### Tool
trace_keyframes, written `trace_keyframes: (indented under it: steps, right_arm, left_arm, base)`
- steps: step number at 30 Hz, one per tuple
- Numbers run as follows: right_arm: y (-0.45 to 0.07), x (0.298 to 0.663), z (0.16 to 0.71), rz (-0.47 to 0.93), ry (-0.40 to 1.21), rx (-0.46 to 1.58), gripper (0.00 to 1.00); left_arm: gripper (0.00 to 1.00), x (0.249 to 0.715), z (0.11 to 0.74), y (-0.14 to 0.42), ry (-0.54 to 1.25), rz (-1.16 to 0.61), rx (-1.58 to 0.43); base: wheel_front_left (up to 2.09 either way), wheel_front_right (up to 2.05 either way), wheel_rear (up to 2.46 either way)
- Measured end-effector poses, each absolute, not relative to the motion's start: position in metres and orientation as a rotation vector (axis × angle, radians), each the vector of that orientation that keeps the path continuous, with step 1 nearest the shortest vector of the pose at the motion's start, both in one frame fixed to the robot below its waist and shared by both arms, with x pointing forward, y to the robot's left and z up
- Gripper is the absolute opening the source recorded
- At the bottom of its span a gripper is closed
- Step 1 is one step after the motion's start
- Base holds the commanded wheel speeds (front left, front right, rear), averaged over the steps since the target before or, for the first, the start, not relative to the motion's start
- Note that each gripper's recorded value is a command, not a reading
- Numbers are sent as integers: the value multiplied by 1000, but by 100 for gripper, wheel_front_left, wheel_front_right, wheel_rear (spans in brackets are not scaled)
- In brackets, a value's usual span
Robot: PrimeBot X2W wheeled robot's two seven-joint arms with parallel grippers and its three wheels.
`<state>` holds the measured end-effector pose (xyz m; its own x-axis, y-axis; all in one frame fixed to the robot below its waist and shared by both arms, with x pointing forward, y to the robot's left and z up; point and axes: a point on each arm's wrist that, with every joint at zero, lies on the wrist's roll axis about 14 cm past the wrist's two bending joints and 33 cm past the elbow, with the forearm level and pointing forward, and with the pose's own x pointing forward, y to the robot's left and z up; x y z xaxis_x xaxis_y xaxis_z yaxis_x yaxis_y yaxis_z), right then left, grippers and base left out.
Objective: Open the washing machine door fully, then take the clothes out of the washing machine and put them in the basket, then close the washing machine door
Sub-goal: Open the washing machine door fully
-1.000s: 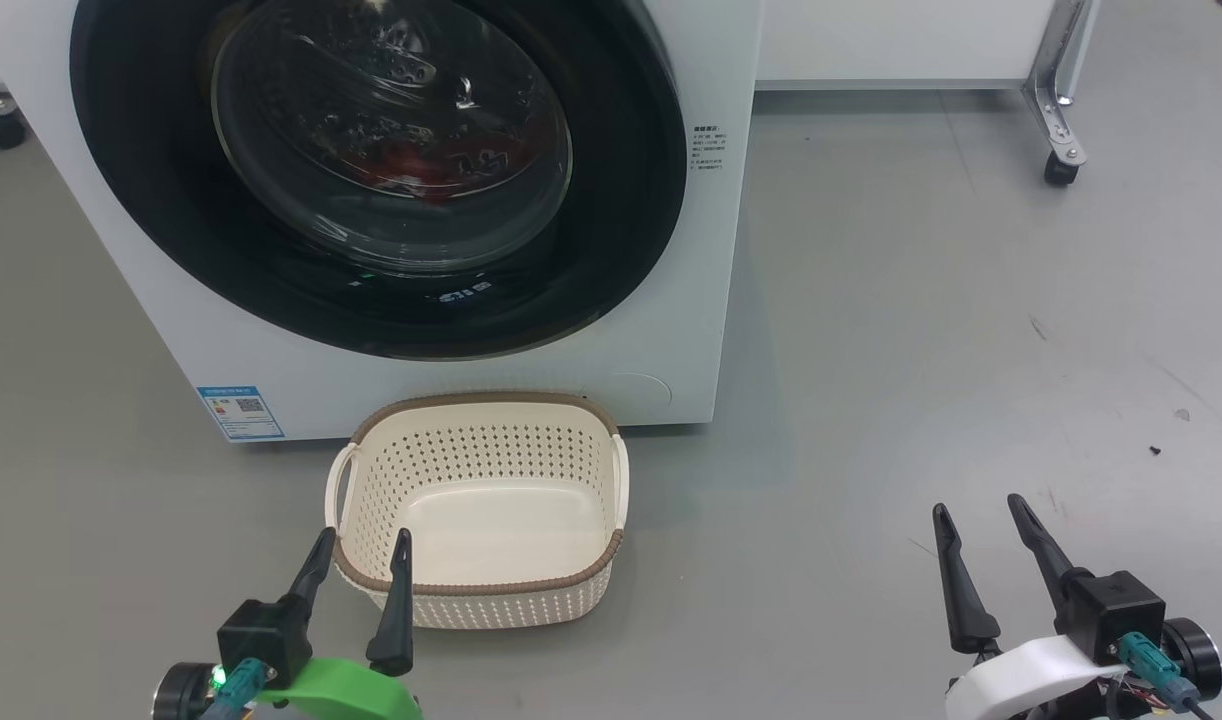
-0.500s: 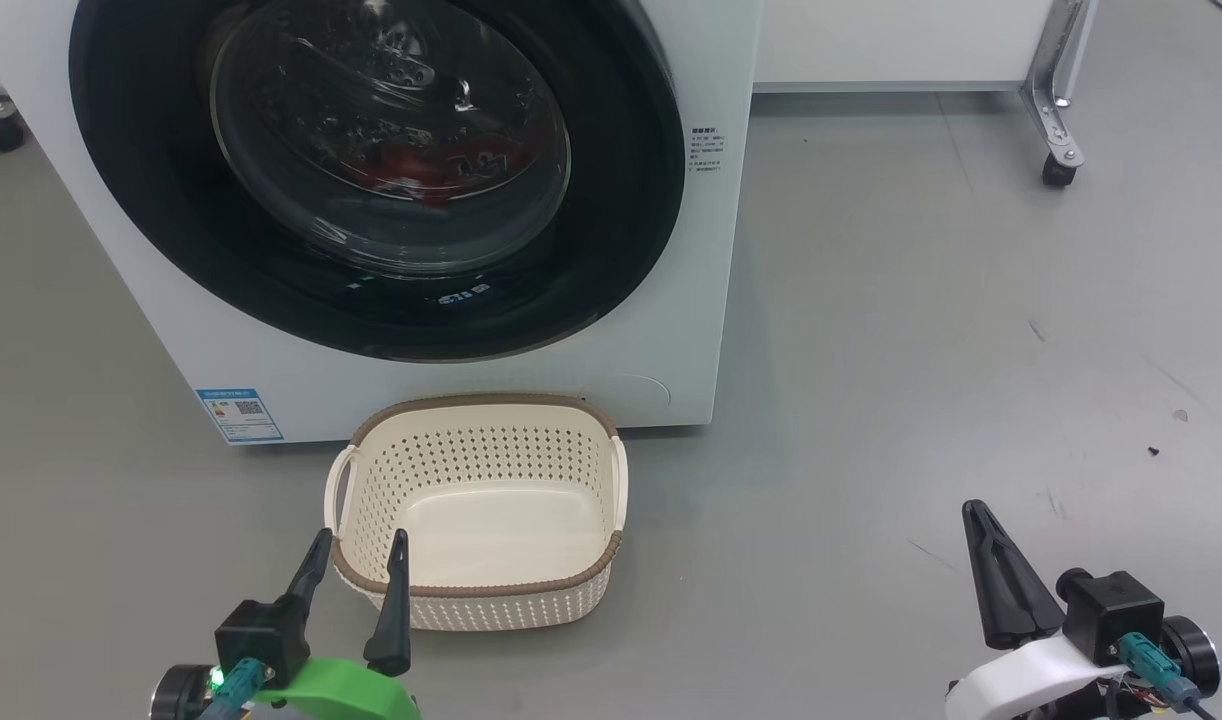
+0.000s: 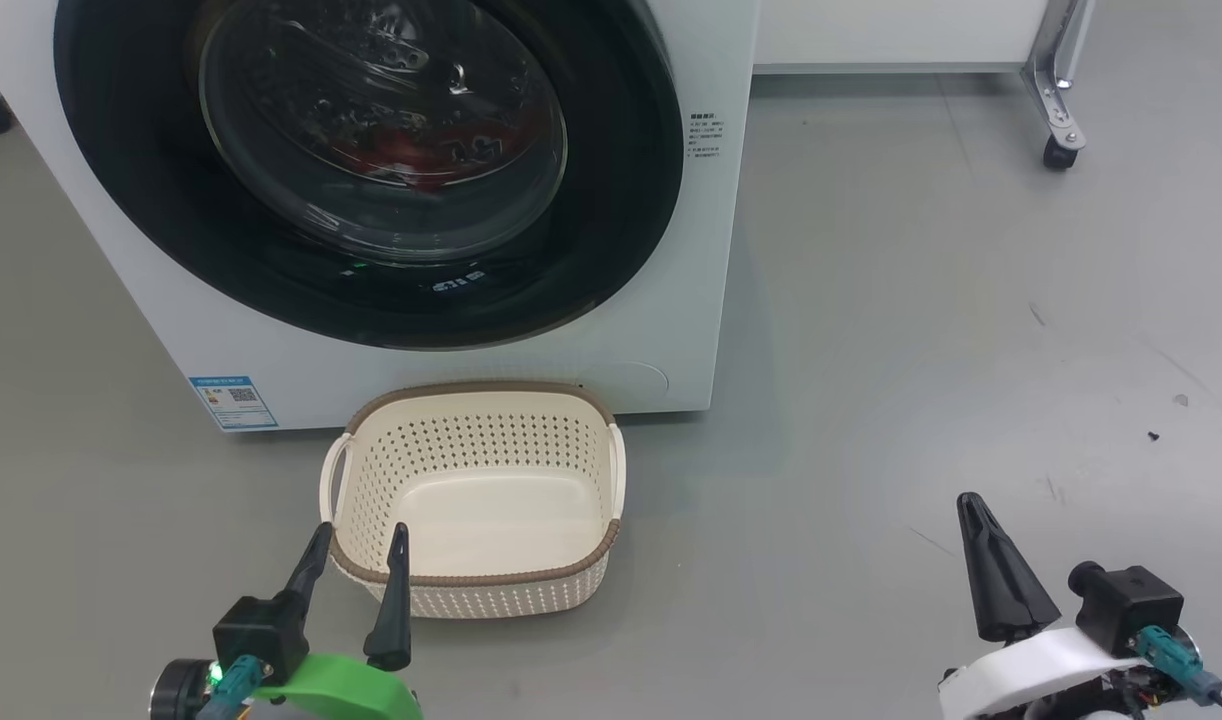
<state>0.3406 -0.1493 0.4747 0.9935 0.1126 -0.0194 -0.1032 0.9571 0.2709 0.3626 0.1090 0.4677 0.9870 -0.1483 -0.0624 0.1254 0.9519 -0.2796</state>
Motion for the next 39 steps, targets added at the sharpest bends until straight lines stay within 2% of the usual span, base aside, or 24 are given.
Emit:
trace_keyframes:
  steps: [9, 19, 32, 39]
  right_arm:
    - [-166, 362, 478, 12, 7, 561, 0]
    - [-185, 414, 491, -61, -31, 949, 0]
    - [-181, 490, 505, 25, 13, 1354, 0]
    - [-178, 531, 507, 86, 53, 1394, 0]
  left_arm:
    - [100, 375, 469, 105, 79, -153, -269]
    - [100, 396, 468, 104, 75, -153, -277]
    - [100, 429, 468, 100, 52, -163, -273]
    - [100, 449, 463, 103, 46, -152, -275]
  base:
    - [0, 0, 0]
    - [0, 0, 0]
    - [0, 0, 0]
    - [0, 0, 0]
